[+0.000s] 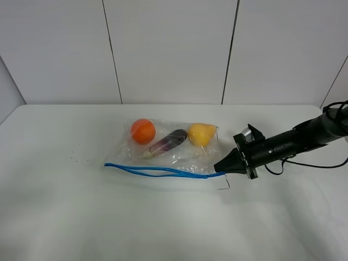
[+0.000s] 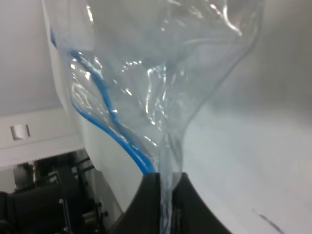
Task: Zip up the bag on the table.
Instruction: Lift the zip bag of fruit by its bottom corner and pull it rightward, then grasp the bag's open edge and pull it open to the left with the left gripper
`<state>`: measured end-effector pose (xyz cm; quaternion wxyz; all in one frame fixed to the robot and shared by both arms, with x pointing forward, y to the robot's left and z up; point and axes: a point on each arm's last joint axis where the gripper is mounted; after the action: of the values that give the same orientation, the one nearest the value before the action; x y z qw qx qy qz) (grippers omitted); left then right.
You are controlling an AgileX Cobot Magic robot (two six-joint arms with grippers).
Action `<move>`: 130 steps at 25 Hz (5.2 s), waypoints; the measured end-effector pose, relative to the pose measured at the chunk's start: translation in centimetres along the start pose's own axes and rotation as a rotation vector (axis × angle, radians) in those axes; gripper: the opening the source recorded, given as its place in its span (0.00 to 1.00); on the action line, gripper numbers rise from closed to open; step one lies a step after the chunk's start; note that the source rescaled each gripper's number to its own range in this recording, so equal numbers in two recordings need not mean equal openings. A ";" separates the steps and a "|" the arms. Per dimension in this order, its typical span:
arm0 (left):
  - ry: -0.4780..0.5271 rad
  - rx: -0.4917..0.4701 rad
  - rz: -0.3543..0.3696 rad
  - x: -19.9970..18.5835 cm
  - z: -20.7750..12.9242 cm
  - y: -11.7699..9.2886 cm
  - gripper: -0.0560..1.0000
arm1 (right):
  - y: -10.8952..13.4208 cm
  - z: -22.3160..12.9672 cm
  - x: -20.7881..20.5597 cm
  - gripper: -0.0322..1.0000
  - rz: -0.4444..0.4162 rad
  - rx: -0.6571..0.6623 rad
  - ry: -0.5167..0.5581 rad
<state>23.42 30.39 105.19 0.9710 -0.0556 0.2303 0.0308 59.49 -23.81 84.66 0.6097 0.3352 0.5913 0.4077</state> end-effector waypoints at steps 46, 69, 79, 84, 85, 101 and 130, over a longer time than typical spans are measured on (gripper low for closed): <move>0.000 0.000 0.000 0.0 0.0 0.0 1.00 | 8.5 1.7 -2.2 0.03 0.064 -0.019 -0.178; 0.121 0.389 0.029 5.9 18.4 -2.0 1.00 | 8.5 1.7 -2.2 0.03 0.063 -0.019 -0.179; 0.226 0.918 -0.161 13.9 18.6 -3.3 0.95 | 8.5 1.7 -2.2 0.03 0.063 -0.021 -0.179; 0.153 1.130 -0.198 14.5 19.0 -3.6 0.94 | 8.5 1.7 -2.2 0.03 0.063 -0.022 -0.179; 0.146 1.180 -0.204 14.5 19.0 -3.7 0.93 | 8.5 1.7 -2.2 0.03 0.063 -0.023 -0.179; -0.033 1.223 -0.392 15.3 17.2 -7.9 0.92 | 8.5 1.8 -2.2 0.03 0.063 -0.029 -0.182; -0.565 1.201 -0.523 24.1 2.2 -26.5 0.89 | 8.5 1.8 -2.2 0.03 0.064 -0.029 -0.184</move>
<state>48.14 5.16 98.76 0.8320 0.4456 -0.0737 -0.3222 60.47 -21.92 93.34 0.6527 0.3813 0.5159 0.4030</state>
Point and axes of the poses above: a point on each arm's last joint axis where the gripper is mounted, x pointing out along that axis toward the gripper, y along the wrist's bending axis when the last joint is at zero, z = x × y, and after that the axes turned 7 degrees about -x, right-handed
